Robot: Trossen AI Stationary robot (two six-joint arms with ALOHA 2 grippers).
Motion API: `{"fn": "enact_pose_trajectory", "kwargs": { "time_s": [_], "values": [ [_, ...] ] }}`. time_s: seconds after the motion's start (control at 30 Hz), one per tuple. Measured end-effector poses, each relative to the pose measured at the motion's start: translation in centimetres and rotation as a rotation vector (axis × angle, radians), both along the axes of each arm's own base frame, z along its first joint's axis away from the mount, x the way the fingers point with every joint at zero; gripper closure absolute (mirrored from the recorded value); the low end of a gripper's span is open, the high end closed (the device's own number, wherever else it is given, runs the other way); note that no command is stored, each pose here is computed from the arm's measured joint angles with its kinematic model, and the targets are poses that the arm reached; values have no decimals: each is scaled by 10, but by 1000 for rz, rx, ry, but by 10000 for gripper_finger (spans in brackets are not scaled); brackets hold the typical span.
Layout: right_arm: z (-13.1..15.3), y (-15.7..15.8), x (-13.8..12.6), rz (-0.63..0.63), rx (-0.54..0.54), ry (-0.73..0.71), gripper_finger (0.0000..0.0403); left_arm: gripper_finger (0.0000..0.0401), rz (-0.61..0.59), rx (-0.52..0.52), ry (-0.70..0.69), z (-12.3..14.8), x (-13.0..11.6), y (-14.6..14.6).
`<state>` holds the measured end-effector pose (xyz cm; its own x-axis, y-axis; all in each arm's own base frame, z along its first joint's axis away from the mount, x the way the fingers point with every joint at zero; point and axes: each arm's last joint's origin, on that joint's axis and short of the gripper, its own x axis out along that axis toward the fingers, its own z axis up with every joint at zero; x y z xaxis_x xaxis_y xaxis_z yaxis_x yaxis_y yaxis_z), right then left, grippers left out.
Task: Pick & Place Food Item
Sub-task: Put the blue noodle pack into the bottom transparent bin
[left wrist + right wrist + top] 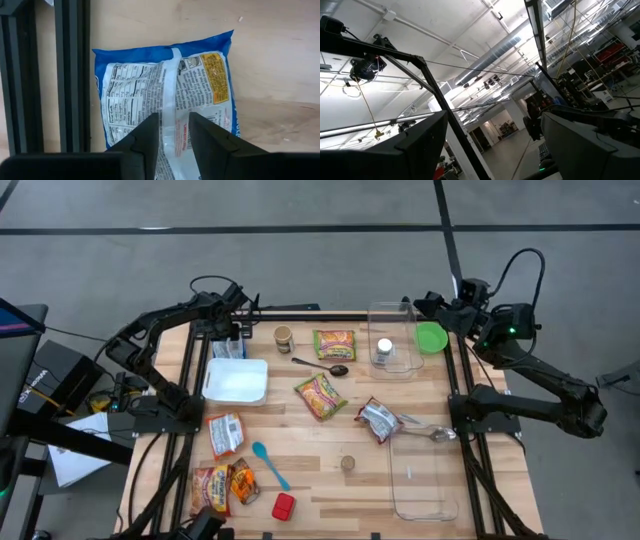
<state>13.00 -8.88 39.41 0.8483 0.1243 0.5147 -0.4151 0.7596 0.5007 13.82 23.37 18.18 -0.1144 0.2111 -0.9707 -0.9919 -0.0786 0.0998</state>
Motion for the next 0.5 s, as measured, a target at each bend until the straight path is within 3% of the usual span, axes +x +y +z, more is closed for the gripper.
{"fn": "enact_pose_trajectory", "kwargs": {
  "time_s": [0.23,0.5],
  "values": [
    [0,1,0,20,-9,11,88,268,-1,-7,0,0,0,-1],
    [0,1,0,23,-3,12,88,276,-6,-17,-36,-1,1,0]
  ]
}}
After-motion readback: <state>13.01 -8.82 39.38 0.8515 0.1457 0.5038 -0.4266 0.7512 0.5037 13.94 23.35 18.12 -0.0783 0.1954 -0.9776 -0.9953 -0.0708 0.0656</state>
